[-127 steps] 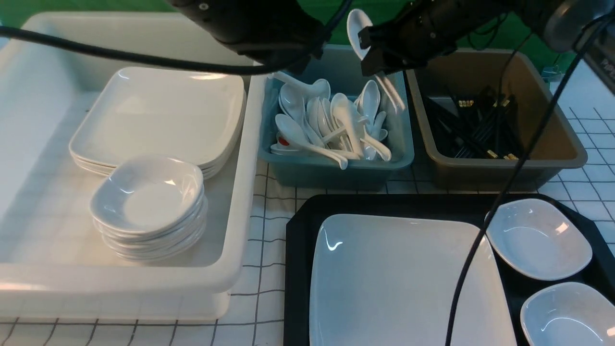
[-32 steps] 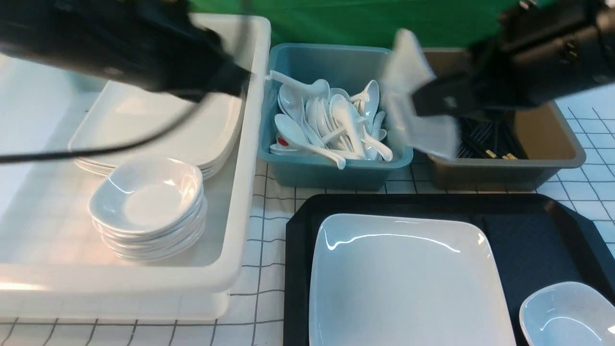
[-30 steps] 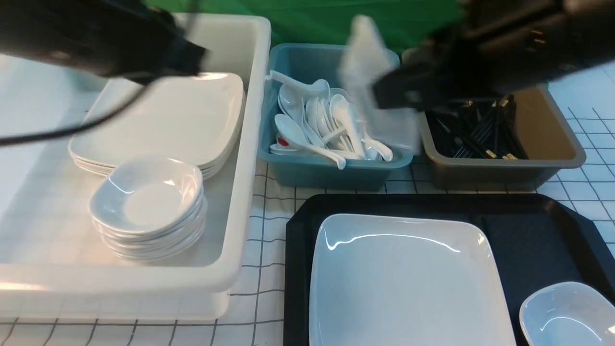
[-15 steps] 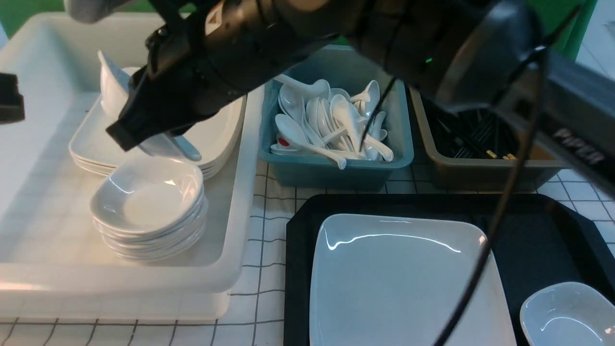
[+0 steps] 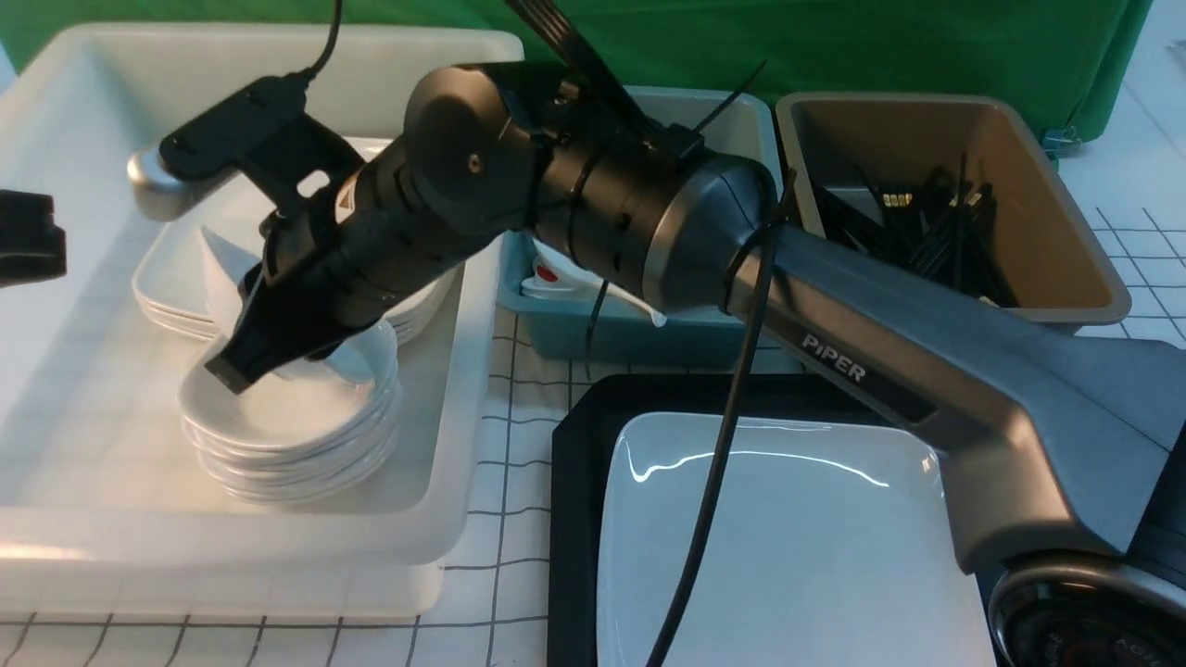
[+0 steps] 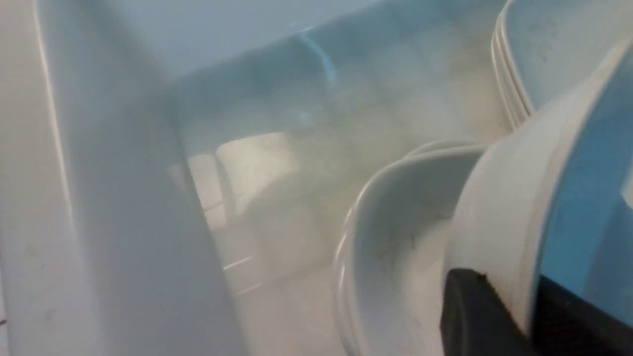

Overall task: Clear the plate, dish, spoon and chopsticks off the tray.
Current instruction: Use the right arm to put the small plate into the large storage box on the left

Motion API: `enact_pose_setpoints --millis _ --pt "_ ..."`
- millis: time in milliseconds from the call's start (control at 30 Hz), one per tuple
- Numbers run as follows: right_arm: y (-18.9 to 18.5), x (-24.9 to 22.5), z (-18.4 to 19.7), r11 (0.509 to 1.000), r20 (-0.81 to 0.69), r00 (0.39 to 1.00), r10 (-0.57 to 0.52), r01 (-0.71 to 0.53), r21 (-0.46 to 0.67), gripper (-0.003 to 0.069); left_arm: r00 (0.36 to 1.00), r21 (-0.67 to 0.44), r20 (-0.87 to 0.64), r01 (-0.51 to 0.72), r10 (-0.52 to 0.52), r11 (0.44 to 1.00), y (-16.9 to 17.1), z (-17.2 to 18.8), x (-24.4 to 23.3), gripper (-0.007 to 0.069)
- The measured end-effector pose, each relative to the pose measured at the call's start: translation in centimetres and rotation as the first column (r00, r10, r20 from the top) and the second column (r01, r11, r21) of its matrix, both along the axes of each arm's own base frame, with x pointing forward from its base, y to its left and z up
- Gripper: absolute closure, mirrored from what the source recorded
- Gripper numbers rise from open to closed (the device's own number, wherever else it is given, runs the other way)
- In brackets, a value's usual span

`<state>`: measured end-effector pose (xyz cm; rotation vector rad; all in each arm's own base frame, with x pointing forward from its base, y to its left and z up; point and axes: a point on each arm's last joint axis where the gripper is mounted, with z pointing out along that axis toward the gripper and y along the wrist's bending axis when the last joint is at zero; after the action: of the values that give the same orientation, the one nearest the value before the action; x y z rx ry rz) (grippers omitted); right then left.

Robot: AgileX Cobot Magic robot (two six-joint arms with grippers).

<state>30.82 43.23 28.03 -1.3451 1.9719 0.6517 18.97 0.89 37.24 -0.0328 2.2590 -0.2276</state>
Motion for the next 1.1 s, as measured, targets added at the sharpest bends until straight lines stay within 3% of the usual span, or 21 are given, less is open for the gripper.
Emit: enact_pose_setpoints --millis 133,167,300,733,833,933,967,1000,1033,1067,1100 --pt "0.0 0.0 0.0 1.0 0.002 1.0 0.0 0.0 -0.003 0.0407 1.0 0.0 0.0 0.0 0.0 1.0 0.0 0.0 0.0 0.0627" --pt "0.0 0.0 0.0 1.0 -0.002 1.0 0.001 -0.001 -0.007 0.0346 1.0 0.0 0.0 0.0 0.0 1.0 0.0 0.0 0.0 0.0627" --pt "-0.2 -0.2 0.0 1.0 -0.035 0.999 -0.012 0.011 -0.016 0.026 1.0 0.0 0.0 0.0 0.0 1.0 0.0 0.0 0.0 0.0627" --pt "-2.0 -1.3 4.4 1.0 0.013 1.0 -0.008 0.008 -0.021 0.0242 1.0 0.01 -0.002 0.02 -0.02 1.0 -0.1 0.0 0.0 0.0627" --pt "-3.6 -1.5 5.7 0.992 0.067 0.998 -0.017 0.025 -0.12 0.0283 0.998 -0.013 -0.006 0.056 -0.056 0.998 -0.5 0.0 -0.1 0.0627" --pt "-7.6 -1.0 8.1 0.96 0.114 0.99 -0.081 0.109 -0.26 0.0468 0.989 -0.055 0.026 0.149 -0.148 0.987 -1.5 0.3 -0.1 0.0627" --pt "-7.7 -1.1 8.4 0.96 0.113 0.99 -0.084 0.111 -0.258 0.0482 0.987 -0.057 0.03 0.157 -0.155 0.986 -1.6 0.3 -0.1 0.0627" --pt "-9.9 -0.4 9.5 0.948 0.121 0.982 -0.146 0.174 -0.266 0.0571 0.976 -0.072 0.051 0.216 -0.213 0.974 -2.6 0.5 -0.2 0.0628" --pt "-11.4 -0.1 10.4 0.942 0.122 0.975 -0.186 0.212 -0.26 0.0606 0.963 -0.079 0.063 0.266 -0.262 0.961 -3.4 0.6 -0.2 0.063" --pt "-11.9 -0.1 10.9 0.942 0.128 0.973 -0.193 0.22 -0.252 0.0612 0.961 -0.082 0.064 0.275 -0.271 0.958 -3.6 0.6 -0.3 0.0631" --pt "-14.4 0.1 11.9 0.929 0.129 0.96 -0.249 0.275 -0.248 0.0634 0.934 -0.087 0.077 0.354 -0.348 0.931 -5.1 0.7 -0.5 0.0634"
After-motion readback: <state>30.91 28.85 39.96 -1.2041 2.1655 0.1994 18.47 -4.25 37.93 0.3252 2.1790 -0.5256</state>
